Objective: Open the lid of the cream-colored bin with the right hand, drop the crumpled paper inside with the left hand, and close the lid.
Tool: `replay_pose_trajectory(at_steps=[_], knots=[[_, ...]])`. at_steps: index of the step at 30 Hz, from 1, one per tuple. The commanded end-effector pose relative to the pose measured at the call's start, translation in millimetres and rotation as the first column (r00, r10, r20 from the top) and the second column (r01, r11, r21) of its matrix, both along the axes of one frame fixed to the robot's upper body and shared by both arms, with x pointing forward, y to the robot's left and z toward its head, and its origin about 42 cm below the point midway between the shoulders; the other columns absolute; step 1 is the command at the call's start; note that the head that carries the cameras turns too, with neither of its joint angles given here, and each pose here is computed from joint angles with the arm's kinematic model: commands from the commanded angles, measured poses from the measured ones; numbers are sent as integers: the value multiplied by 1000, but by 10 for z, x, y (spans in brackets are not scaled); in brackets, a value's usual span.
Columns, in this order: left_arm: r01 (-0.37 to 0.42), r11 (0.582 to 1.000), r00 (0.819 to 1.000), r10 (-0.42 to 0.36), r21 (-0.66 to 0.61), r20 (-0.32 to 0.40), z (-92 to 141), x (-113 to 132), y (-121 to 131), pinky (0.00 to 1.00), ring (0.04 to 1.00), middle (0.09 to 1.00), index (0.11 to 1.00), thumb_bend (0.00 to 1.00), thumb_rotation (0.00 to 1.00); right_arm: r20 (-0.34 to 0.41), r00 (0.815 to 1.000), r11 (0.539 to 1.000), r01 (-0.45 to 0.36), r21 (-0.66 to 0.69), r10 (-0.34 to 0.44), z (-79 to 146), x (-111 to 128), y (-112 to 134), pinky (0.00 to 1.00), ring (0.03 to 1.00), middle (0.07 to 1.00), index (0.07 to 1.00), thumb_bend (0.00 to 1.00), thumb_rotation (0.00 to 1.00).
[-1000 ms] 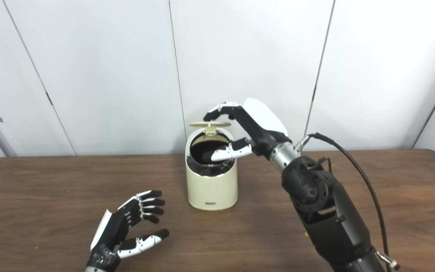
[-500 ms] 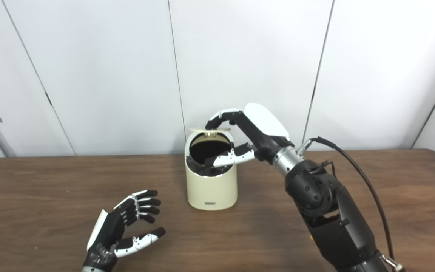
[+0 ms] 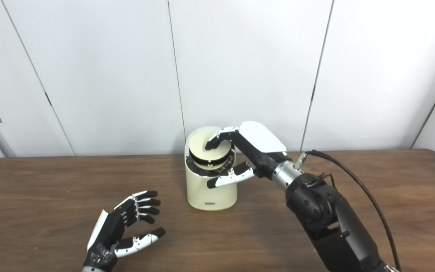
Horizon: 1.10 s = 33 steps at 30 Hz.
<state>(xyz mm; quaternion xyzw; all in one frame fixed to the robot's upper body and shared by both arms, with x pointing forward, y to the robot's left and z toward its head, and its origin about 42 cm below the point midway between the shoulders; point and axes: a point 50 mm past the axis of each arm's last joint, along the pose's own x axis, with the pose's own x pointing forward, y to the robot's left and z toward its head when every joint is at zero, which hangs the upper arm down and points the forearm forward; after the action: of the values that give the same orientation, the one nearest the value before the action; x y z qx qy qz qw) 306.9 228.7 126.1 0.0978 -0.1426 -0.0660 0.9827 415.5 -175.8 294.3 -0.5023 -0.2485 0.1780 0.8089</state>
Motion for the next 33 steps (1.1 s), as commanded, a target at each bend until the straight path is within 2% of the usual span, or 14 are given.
replay_pose_trajectory(at_steps=[1, 6, 11, 16, 20, 26, 33], knots=[[-17, 1000, 1000, 17, 1, 16, 30, -16, 16, 571, 654, 708, 765, 662, 0, 70, 997, 999, -38, -23, 39, 158, -6, 39, 802, 846, 687, 660, 666, 414], [-20, 1000, 1000, 20, -4, 11, 33, -23, -2, 569, 646, 702, 762, 662, 0, 107, 992, 993, -48, -110, 60, 111, -21, 73, 850, 835, 678, 665, 675, 442], [-21, 1000, 1000, 21, -3, 14, 42, -28, -12, 571, 649, 702, 761, 663, 0, 127, 989, 985, -58, -160, 79, 61, -61, 92, 906, 846, 672, 664, 688, 402], [-22, 1000, 1000, 22, -10, 8, 58, -36, -22, 568, 650, 704, 762, 661, 0, 178, 977, 969, -77, -233, 120, 1, -89, 106, 866, 828, 655, 647, 729, 378], [-23, 1000, 1000, 24, -8, 13, 68, -33, -19, 567, 648, 703, 762, 658, 0, 193, 971, 950, -76, -302, 139, -59, -106, 115, 892, 840, 647, 644, 728, 380], [-22, 1000, 1000, 22, -18, 18, 81, -42, -14, 564, 647, 704, 764, 663, 0, 202, 974, 898, -7, -440, 107, -147, -111, 119, 944, 864, 668, 662, 729, 421], [-28, 1000, 1000, 28, -12, 13, 94, -67, 10, 575, 651, 705, 763, 667, 0, 170, 985, 866, 53, -497, 37, -205, -103, 93, 970, 875, 706, 696, 716, 477]])
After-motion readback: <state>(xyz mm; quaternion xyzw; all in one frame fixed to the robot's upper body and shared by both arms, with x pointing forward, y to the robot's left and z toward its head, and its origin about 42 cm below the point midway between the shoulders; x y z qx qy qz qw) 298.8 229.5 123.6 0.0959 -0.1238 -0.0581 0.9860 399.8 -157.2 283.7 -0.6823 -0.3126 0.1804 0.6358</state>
